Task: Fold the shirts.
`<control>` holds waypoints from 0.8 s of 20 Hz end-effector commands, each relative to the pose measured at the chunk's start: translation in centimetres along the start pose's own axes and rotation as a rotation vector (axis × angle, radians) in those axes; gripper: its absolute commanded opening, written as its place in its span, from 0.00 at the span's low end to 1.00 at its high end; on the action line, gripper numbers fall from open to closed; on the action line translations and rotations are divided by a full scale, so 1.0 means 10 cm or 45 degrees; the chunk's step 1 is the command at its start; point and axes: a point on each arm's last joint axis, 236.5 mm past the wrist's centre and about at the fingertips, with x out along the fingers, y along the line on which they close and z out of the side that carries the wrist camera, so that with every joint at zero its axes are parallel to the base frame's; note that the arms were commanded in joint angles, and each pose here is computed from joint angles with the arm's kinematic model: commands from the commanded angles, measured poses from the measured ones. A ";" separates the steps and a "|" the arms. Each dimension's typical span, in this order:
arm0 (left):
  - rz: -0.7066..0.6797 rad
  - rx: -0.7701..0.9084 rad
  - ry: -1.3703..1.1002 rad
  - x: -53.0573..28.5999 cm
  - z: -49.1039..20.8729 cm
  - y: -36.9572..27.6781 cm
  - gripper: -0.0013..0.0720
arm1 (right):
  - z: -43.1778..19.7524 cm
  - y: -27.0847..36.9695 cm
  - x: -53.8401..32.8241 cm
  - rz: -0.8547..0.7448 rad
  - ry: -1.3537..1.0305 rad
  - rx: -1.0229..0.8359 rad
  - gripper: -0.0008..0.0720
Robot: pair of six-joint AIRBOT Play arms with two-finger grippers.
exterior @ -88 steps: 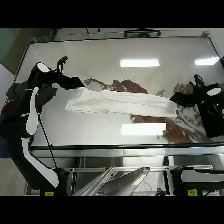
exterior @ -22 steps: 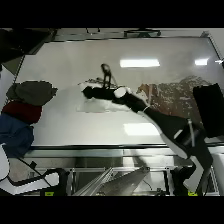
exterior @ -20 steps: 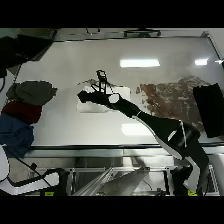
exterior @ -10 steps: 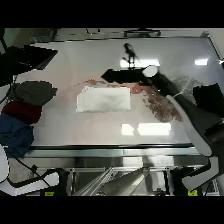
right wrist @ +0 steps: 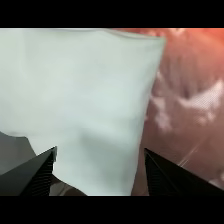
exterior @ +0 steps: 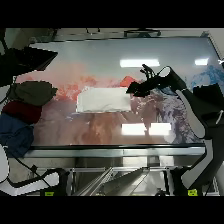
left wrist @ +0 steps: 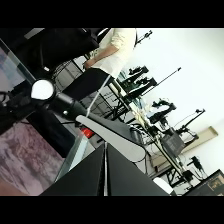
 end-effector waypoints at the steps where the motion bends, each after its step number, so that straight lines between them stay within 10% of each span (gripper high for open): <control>1: -0.003 0.002 0.006 0.00 -0.01 -0.01 0.04 | -0.17 -0.17 0.34 0.022 0.105 0.074 0.87; 6: -0.004 0.031 0.008 0.00 -0.01 -0.01 0.04 | -0.14 0.17 0.53 0.204 0.079 0.059 0.80; 10: -0.004 0.034 0.009 0.00 -0.02 -0.01 0.04 | 0.11 0.54 0.43 0.405 -0.053 0.038 0.04; 16: -0.005 0.032 0.009 0.00 -0.02 -0.01 0.04 | 0.54 0.86 -0.37 0.449 -0.296 0.011 0.04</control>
